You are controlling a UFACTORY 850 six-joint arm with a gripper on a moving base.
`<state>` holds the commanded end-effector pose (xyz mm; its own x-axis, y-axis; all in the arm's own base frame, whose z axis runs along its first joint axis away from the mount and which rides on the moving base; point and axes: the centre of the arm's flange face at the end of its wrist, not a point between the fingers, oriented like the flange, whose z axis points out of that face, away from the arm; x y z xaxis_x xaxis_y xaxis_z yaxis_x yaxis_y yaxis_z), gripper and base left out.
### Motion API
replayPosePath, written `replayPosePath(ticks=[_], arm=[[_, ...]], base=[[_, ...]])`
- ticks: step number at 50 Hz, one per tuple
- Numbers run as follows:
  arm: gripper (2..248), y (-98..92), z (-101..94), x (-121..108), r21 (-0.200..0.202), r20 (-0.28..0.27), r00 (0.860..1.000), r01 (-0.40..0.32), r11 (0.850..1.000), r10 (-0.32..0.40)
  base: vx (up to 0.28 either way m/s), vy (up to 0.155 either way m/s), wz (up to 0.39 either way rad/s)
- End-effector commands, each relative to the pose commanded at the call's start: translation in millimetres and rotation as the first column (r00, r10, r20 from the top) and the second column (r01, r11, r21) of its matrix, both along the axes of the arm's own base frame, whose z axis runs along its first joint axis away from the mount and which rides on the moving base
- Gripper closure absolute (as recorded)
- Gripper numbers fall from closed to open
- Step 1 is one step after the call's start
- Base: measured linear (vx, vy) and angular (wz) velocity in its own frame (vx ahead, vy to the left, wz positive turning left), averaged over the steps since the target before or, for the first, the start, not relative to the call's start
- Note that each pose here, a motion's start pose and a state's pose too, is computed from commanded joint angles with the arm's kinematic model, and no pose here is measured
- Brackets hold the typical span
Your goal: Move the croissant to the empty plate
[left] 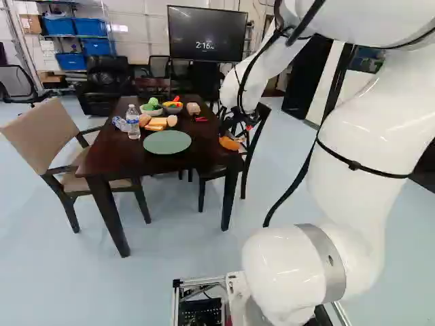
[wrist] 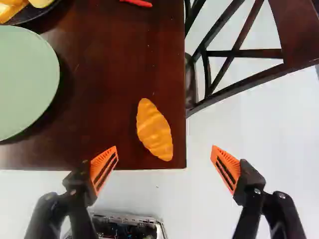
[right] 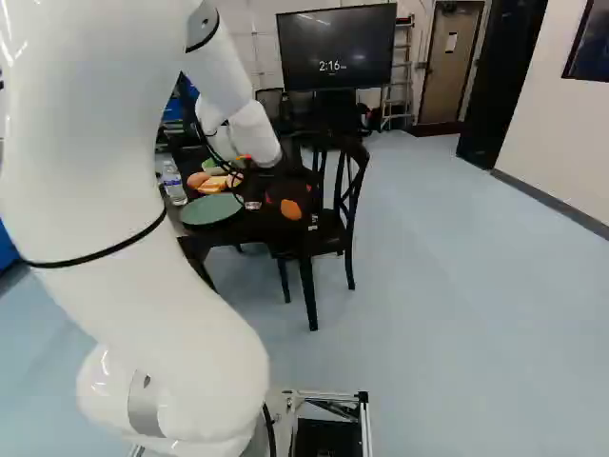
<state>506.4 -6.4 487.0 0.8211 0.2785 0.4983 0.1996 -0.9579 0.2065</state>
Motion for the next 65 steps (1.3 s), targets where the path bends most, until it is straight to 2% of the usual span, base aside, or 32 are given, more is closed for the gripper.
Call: replayPosePath(ticks=[13, 24, 32, 50, 65], arm=[[3, -0.9, 11.4, 10.2, -0.025, -0.079, 0.997, 0.021, 0.999, -0.023], [3, -0.4, 7.6, 23.5, -0.048, -0.169, 0.985, 0.034, 0.998, -0.042], [3, 0.7, 6.0, 34.6, -0.060, -0.211, 0.976, 0.039, 0.997, -0.051], [3, 8.1, 5.4, 67.7, -0.059, -0.195, 0.980, 0.028, 0.998, -0.039], [3, 30.5, 1.8, 80.8, -0.059, -0.193, 0.981, -0.009, 0.998, -0.002]], base=[[0.000, 0.000, 0.000], [0.000, 0.000, 0.000], [0.000, 0.000, 0.000], [0.000, 0.000, 0.000], [0.000, 0.000, 0.000]])
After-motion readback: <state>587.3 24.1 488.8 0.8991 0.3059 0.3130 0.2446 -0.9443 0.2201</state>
